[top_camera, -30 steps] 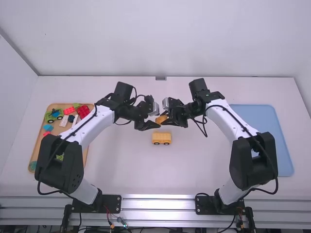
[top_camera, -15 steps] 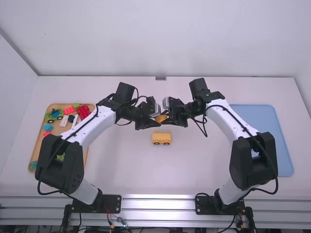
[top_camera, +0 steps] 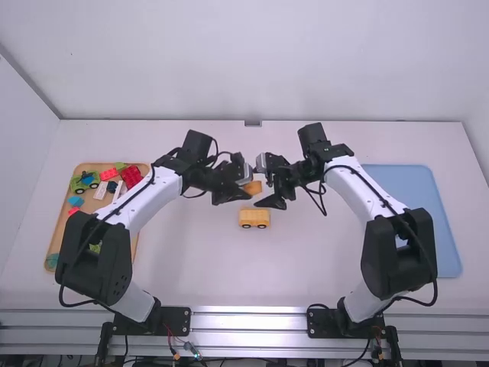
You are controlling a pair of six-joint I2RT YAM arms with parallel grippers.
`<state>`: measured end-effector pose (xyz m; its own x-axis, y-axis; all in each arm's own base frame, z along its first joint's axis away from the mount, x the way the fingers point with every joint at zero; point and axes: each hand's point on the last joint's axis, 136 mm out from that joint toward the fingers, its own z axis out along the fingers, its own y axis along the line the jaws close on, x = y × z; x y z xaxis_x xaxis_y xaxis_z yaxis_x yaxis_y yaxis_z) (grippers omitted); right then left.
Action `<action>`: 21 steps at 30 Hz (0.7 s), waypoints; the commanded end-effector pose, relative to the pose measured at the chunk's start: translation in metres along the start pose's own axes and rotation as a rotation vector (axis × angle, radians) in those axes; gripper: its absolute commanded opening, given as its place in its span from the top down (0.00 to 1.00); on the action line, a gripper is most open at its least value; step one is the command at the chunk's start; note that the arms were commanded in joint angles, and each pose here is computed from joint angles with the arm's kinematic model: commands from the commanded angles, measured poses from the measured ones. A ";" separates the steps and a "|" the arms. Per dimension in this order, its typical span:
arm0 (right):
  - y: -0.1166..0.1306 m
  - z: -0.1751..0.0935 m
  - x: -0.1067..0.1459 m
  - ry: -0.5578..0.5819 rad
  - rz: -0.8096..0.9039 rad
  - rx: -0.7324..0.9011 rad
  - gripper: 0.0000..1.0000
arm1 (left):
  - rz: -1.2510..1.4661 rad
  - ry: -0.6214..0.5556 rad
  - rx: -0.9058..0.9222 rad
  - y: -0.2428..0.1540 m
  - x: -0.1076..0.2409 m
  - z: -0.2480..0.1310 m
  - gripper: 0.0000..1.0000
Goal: Assemble lego blocks to make yellow taxi
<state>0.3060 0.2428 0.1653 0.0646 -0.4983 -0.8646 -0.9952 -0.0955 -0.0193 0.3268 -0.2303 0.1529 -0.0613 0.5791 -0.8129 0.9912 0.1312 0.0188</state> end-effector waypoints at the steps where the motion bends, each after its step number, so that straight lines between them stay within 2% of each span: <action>1: -0.011 -0.009 -0.001 0.006 0.032 0.034 0.02 | 0.005 0.079 -0.043 0.006 0.014 0.000 0.73; 7: -0.029 -0.038 0.018 0.076 0.206 0.155 0.01 | -0.040 0.275 -0.130 0.016 0.052 -0.008 0.80; 12: -0.044 -0.056 0.037 0.128 0.313 0.260 0.02 | -0.055 0.382 -0.173 0.018 0.079 -0.011 0.82; 14: -0.058 -0.063 0.052 0.155 0.400 0.359 0.01 | -0.045 0.460 -0.182 0.015 0.101 -0.014 0.89; 17: -0.069 -0.067 0.068 0.179 0.484 0.458 0.02 | 0.004 0.489 -0.134 0.002 0.117 -0.011 0.98; 21: -0.067 -0.067 0.081 0.170 0.539 0.523 0.01 | 0.068 0.524 -0.067 -0.017 0.140 -0.005 0.98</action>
<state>0.3876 0.1580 0.1331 -0.3774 -0.5316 -0.7583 -0.8539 0.5166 0.0630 0.3072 -0.1541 0.0505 -0.1264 0.8893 -0.4396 0.9776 0.1868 0.0968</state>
